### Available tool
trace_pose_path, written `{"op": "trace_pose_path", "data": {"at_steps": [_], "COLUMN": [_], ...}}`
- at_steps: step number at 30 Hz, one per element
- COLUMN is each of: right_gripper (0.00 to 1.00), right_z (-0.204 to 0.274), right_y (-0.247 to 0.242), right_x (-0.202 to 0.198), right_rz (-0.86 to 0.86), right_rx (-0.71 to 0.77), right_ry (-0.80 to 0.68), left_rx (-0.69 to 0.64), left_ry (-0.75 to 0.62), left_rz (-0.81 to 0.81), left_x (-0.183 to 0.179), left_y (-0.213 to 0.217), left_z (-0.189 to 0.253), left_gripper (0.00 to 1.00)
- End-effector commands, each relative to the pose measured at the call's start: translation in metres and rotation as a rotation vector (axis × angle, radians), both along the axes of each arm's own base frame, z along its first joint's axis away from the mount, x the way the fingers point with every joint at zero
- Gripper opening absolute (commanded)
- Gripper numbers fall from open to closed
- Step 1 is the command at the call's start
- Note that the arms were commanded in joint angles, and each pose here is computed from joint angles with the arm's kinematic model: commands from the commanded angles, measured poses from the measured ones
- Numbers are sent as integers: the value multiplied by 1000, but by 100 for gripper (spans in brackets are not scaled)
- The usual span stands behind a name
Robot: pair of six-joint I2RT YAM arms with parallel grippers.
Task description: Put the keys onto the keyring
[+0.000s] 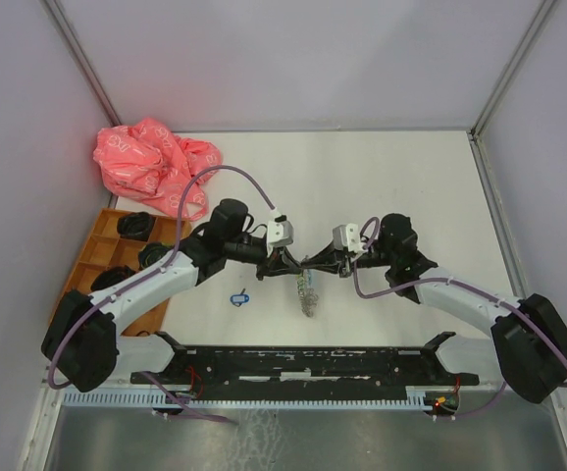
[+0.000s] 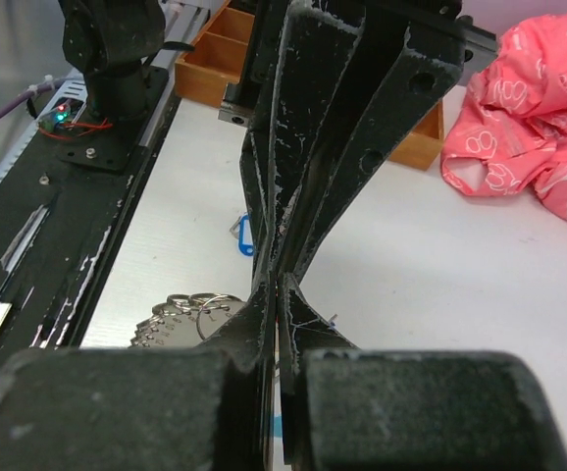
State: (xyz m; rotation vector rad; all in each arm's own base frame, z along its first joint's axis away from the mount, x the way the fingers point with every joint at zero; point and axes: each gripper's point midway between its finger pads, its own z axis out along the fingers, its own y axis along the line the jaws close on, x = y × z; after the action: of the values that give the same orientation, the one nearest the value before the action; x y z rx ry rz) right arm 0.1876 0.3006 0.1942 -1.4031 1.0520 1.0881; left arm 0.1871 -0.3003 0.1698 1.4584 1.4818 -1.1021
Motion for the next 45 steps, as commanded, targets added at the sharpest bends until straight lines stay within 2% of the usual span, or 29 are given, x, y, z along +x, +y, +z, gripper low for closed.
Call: {"op": "trace_pose_path", "data": {"at_steps": [1,6,14,20,26,30,41,45], "right_gripper": [1,1,1,1,1,1,1,1], "right_z": [42,46,42,47,58,61,59,50], "right_y": [10,7,17,11,7,6,3,-4], "right_x": [4,14,11,21,24,26,34,46], "right_rz": [-22,-125,-141,-217,-256,-268,-326,-419], "right_rx": [163,246,294,309,332,322,306,248], "right_ry": [-129,-117,-93,-99,-98,-97,-66,-17], "left_rx": [-109,-193,-325,-310,-269,-283,-383,-371], "left_ry": [-12,-63,-114,-143,-139,-145,-182,-158], "left_rz": [-23,69,154,232,329,364,460,571], "left_x": [0,7,10,15,24,25,28,43], "left_y": [-12,-10,-6,5,16,21,33,42], "left_z": [25,37,59,52,39,41,62,56], "left_gripper": [16,18,20,24,37,41,45,48]}}
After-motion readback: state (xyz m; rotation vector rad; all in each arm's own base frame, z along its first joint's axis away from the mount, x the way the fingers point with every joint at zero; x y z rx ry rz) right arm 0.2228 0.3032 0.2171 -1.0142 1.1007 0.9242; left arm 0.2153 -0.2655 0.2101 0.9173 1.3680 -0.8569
